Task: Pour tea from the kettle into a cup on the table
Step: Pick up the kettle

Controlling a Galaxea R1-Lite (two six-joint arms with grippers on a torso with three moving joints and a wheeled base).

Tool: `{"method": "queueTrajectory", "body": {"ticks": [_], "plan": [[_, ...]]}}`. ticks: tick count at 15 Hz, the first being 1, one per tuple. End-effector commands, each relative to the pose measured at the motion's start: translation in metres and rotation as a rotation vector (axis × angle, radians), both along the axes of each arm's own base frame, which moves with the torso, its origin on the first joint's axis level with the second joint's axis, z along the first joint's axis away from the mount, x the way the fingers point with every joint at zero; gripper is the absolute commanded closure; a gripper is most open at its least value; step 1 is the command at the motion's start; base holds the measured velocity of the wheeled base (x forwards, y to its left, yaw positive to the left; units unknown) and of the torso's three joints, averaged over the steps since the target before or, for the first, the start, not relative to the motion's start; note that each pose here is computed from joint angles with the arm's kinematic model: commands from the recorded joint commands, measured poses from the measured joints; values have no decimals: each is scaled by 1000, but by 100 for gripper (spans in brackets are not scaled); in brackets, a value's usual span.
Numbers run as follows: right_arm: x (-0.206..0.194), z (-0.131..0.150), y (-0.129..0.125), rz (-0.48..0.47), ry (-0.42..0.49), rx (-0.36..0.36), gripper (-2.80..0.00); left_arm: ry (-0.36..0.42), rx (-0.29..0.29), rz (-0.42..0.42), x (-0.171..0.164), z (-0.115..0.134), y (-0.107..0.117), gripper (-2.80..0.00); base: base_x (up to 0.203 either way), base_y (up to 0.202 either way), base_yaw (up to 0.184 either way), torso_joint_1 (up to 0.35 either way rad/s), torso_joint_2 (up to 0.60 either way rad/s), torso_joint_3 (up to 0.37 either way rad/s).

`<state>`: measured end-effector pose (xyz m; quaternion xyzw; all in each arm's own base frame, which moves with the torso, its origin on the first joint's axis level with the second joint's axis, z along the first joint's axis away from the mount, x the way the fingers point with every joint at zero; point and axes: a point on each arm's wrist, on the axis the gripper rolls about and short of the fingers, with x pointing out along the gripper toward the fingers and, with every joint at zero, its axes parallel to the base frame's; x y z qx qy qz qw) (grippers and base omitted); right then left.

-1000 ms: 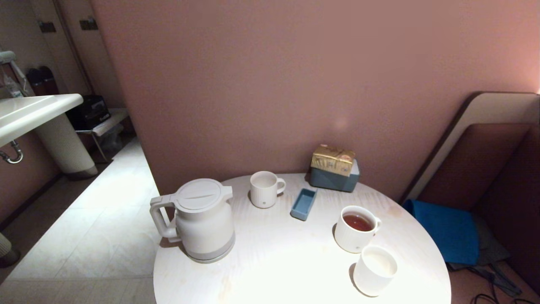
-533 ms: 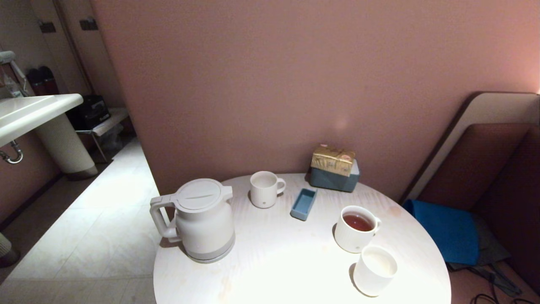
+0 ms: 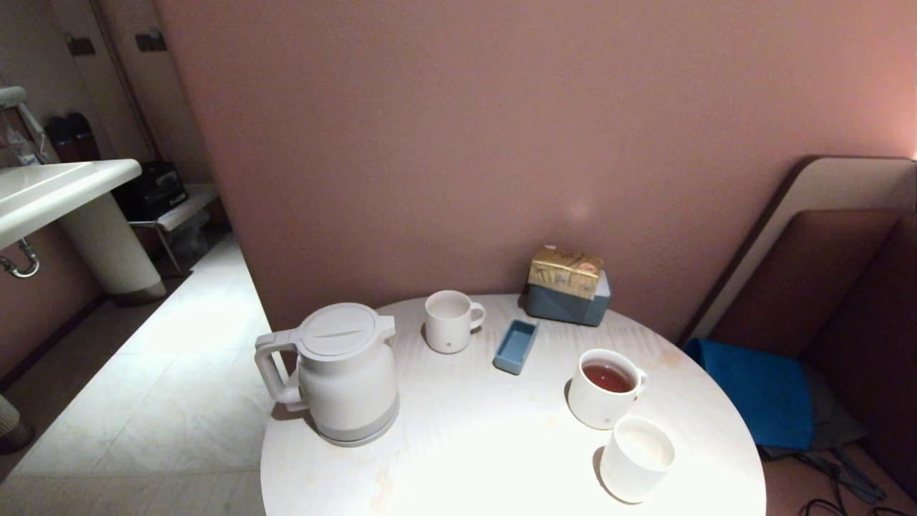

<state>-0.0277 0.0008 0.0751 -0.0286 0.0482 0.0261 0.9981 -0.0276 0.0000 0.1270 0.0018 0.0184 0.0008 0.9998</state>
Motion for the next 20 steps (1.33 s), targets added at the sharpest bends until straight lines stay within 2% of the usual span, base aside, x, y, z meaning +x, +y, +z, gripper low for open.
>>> {"method": "queueTrajectory", "body": {"ticks": [1,4,6,8,11,13,16,17,20], "plan": [[0,0,0,1,0,-1,0,118,0,-3,24,30,0,0,0,0,0,0,0,0],[0,0,0,0,0,-1,0,244,-3,-16,74,82,0,0,0,0,0,0,0,0],[0,0,0,1,0,-1,0,354,-8,-22,107,95,-1,0,0,0,0,0,0,0],[0,0,0,1,0,-1,0,427,-41,-20,117,94,-1,0,0,0,0,0,0,0],[0,0,0,1,0,-1,0,488,-43,-18,126,86,-1,0,0,0,0,0,0,0],[0,0,0,1,0,-1,0,580,-60,-10,142,74,-1,0,0,0,0,0,0,0],[0,0,0,1,0,-1,0,753,-131,19,164,45,-2,0,0,0,0,0,0,0],[0,0,0,1,0,-1,0,764,-144,23,170,35,-3,0,0,0,0,0,0,0],[0,0,0,1,0,-1,0,635,-149,0,187,17,-6,0,0,0,0,0,0,0]]}}
